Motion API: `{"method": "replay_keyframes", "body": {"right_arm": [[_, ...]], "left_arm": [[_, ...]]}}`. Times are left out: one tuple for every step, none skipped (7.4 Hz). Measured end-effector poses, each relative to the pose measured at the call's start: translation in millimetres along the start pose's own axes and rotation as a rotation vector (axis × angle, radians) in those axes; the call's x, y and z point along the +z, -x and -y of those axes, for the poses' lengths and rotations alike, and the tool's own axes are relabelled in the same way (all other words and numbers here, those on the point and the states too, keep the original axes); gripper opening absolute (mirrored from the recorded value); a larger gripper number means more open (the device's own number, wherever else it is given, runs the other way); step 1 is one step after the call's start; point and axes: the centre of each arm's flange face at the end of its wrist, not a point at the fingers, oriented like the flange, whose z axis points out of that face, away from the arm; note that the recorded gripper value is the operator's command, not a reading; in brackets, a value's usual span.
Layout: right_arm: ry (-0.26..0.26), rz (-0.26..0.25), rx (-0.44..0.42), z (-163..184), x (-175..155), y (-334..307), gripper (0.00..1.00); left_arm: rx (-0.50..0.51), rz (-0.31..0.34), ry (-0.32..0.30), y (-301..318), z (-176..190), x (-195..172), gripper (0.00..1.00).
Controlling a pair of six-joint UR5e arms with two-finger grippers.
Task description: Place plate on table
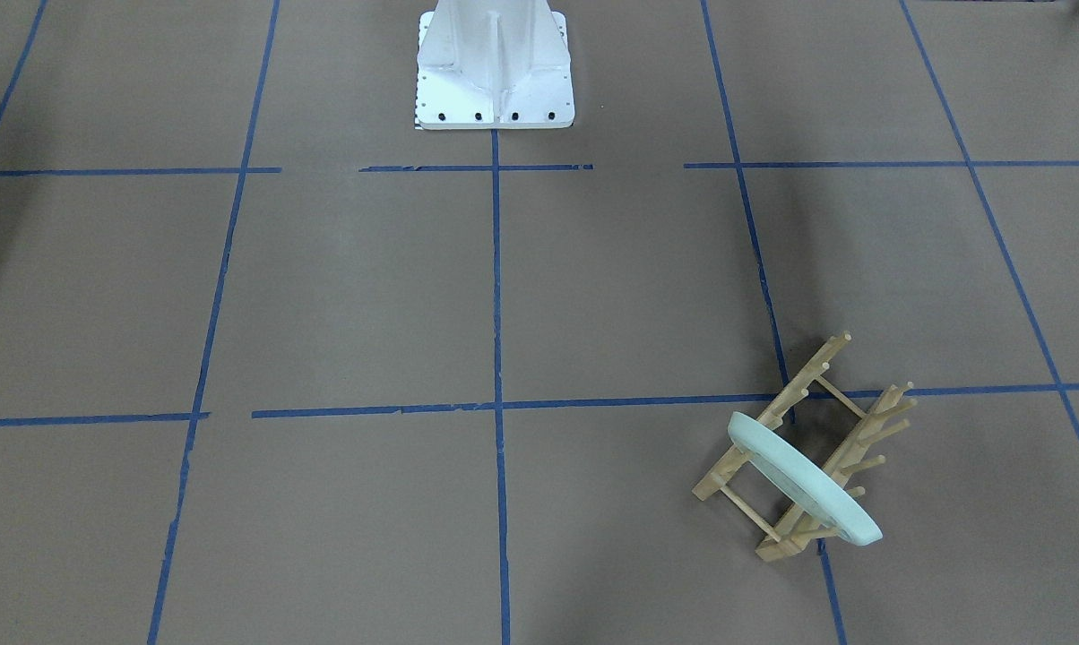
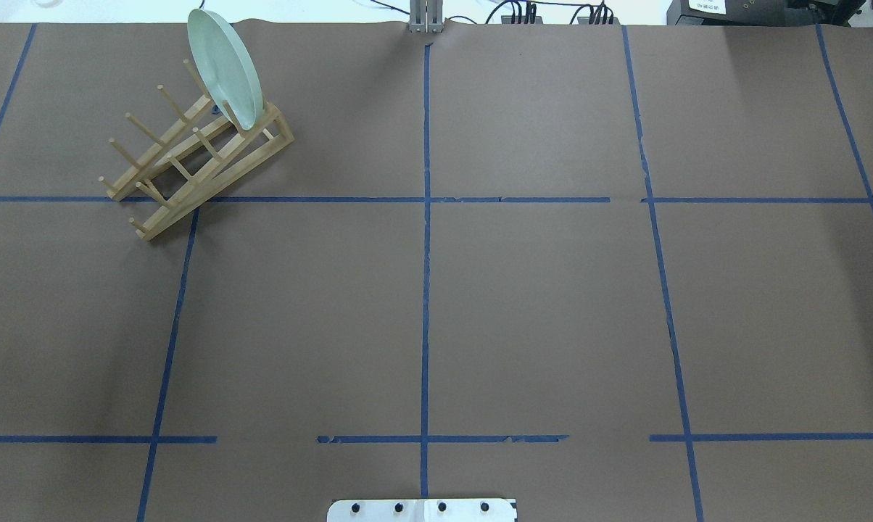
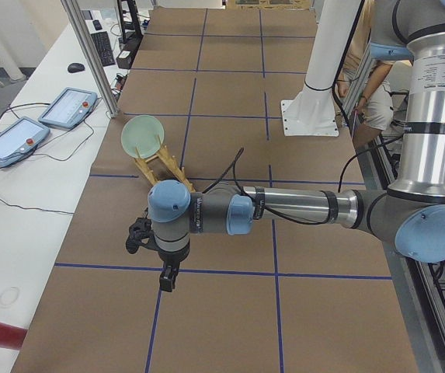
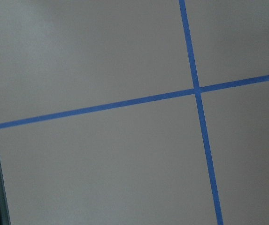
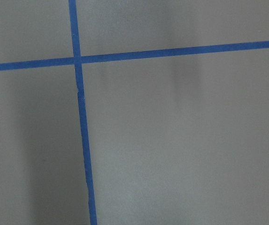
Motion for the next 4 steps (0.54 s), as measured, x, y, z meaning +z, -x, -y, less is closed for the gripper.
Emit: {"method": "replay_keyframes", "body": {"right_arm": [[0.000,0.000,0.000,0.0,0.1,-0.1,1.00],[0.000,0.000,0.000,0.0,0.1,-0.1,1.00],[0.000,0.000,0.000,0.0,0.1,-0.1,1.00],[0.000,0.000,0.000,0.0,0.1,0.0,1.00]], "left_arm": [[-0.146,-0.083,-0.039,-35.2,16.4,5.5,1.00],[-0.287,-0.171,-0.079,-85.0,41.0,13.6,1.00],[-0.393,-0.258,-0.123,-127.2,68.0,16.6,1.00],[-0.454,-0.356,-0.163,-164.7,92.6,22.8,1.00]]}}
